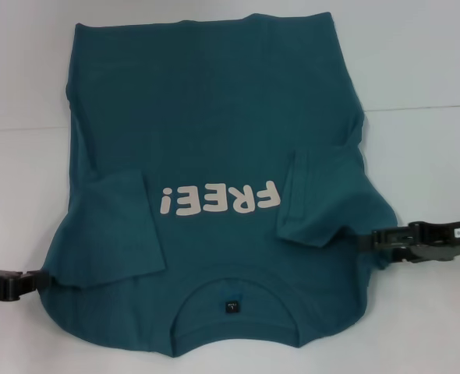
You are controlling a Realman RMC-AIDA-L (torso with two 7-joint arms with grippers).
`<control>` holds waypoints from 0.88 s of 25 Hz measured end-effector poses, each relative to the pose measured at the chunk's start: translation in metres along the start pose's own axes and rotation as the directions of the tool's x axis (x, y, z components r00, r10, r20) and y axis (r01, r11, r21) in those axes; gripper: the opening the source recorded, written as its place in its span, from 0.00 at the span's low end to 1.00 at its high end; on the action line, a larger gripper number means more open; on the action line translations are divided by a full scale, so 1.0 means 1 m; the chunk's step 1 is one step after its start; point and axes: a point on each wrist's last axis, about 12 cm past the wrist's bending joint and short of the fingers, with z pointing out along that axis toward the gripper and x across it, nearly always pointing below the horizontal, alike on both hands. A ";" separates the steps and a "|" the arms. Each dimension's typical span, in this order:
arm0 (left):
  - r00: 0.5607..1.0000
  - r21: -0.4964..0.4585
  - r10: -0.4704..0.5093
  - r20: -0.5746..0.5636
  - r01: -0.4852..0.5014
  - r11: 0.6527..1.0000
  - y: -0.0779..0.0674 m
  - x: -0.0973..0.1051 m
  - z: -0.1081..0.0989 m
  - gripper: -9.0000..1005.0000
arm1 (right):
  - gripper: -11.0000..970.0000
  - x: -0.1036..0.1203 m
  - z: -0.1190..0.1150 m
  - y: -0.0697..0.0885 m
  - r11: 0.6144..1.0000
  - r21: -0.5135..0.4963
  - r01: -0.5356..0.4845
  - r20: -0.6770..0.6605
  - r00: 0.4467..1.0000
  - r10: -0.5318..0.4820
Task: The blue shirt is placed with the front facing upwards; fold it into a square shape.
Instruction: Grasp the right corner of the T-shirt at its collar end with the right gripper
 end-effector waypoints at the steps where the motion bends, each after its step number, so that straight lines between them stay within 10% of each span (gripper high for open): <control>1: 1.000 -0.001 0.002 0.001 -0.002 1.000 0.000 -0.001 0.000 0.05 | 0.96 -0.001 0.003 0.002 1.000 -0.003 0.005 0.000 1.000 -0.005; 12: 1.000 -0.005 0.015 0.008 -0.015 1.000 0.001 -0.004 -0.001 0.05 | 0.96 -0.016 0.034 0.027 0.997 -0.015 0.075 -0.033 0.997 -0.076; 22: 1.000 -0.002 0.007 0.013 -0.007 1.000 0.001 -0.004 -0.002 0.05 | 0.96 -0.025 -0.014 0.022 0.999 -0.017 0.039 -0.003 0.999 -0.039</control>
